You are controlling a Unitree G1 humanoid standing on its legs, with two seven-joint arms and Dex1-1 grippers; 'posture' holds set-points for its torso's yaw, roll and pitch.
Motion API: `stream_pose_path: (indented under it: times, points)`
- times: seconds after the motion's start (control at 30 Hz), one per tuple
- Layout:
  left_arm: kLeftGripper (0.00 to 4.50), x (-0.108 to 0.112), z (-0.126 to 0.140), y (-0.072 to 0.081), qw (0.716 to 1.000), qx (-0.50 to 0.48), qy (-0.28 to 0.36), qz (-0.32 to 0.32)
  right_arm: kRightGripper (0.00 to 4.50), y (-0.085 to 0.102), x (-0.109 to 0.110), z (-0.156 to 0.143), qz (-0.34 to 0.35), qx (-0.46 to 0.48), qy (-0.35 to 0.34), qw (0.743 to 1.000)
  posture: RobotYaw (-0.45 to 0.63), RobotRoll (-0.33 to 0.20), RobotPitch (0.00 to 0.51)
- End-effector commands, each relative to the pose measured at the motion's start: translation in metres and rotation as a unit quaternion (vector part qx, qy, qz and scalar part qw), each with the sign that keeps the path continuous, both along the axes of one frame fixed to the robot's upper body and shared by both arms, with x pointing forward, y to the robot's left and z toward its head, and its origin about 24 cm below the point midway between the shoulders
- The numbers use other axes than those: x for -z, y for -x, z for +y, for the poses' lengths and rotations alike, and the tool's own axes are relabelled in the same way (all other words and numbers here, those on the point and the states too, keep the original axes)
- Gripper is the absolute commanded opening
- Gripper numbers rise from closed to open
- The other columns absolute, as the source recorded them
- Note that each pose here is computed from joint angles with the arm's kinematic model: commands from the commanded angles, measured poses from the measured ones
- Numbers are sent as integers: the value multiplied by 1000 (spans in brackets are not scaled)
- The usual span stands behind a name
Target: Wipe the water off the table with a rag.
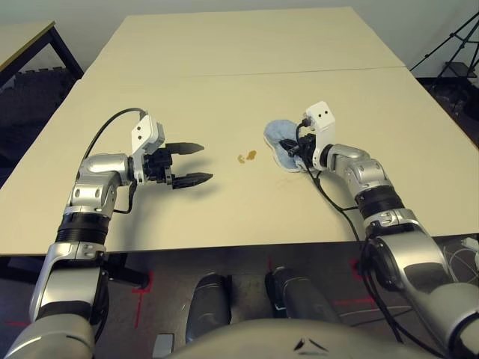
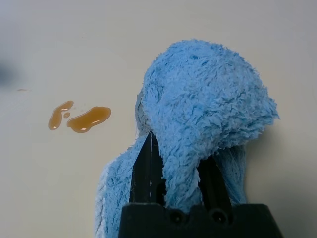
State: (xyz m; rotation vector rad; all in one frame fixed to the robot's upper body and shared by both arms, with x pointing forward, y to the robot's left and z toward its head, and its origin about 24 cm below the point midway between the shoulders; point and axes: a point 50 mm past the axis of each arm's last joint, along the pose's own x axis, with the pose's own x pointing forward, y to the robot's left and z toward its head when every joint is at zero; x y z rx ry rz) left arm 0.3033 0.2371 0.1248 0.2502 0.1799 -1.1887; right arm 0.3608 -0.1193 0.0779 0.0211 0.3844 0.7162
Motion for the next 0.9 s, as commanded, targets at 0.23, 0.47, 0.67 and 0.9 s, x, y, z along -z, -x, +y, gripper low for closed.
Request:
stream_pose_path:
  times: [0.23, 0.47, 0.67, 0.9]
  points:
    - [4500, 2, 4, 2, 1000, 0, -10, 8, 74, -10, 2, -71, 13, 99, 79, 992, -194, 0, 78]
    - [4500, 1, 8, 3, 1000, -6, -10, 7, 74, -12, -21, -130, -16, 171, 115, 978, -192, 0, 79]
    - [4500, 1, 15, 5, 1000, -14, -14, 9, 74, -11, -48, -153, -46, 198, 90, 975, -187, 0, 81]
    - [4500, 1, 26, 11, 999, -30, -20, 13, 74, -11, -64, -83, -47, 90, -13, 995, -173, 0, 85]
